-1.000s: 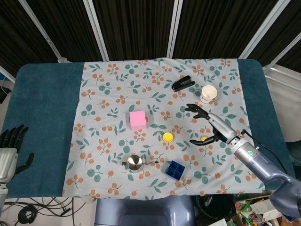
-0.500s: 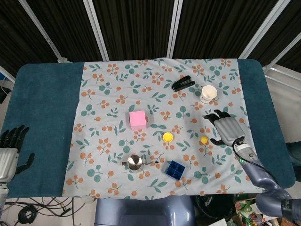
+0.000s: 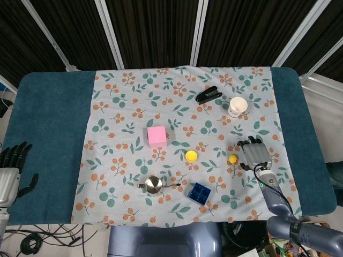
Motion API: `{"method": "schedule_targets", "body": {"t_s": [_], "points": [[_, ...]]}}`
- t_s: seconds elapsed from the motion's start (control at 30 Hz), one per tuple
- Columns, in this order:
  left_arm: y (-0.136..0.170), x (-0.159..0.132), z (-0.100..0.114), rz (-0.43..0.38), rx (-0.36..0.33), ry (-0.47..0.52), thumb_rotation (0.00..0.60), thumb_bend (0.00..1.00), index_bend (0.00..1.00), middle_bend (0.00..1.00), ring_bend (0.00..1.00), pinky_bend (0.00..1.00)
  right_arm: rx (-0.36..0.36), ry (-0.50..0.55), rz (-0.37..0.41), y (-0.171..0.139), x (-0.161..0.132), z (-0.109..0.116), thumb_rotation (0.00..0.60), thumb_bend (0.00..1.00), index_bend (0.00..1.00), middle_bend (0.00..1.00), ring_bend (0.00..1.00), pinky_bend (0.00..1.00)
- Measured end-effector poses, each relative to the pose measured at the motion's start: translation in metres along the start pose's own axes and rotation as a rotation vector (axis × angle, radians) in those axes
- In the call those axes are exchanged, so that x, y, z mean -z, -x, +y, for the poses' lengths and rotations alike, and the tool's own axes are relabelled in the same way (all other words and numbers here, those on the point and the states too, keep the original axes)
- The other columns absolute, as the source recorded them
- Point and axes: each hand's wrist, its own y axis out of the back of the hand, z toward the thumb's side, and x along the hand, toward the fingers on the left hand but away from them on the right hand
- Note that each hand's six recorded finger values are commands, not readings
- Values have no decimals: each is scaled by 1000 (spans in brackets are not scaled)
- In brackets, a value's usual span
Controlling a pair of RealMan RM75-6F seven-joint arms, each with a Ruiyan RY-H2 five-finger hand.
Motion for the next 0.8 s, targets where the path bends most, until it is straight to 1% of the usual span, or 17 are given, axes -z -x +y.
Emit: {"method": "schedule_targets", "body": {"t_s": [0.17, 0.3, 0.6, 0.8], "points": [[0, 0, 0, 2, 1, 1, 600, 398, 0, 21, 0, 0, 3, 1, -14, 5, -2, -8, 600, 203, 318, 352, 144, 156], [-1, 1, 0, 6, 0, 2, 600, 398, 0, 21, 0, 0, -3, 8, -20, 4, -5, -14, 600, 203, 325, 358, 148, 156], [-1, 1, -1, 10, 0, 3, 600, 398, 0, 21, 0, 0, -20, 30, 7, 4, -20, -14, 600, 203, 345, 360, 149, 156], [-1, 1, -1, 10, 0, 4, 600, 398, 0, 21, 0, 0, -24, 30, 16, 4, -26, -16, 600, 203, 379, 397, 169, 156]]}}
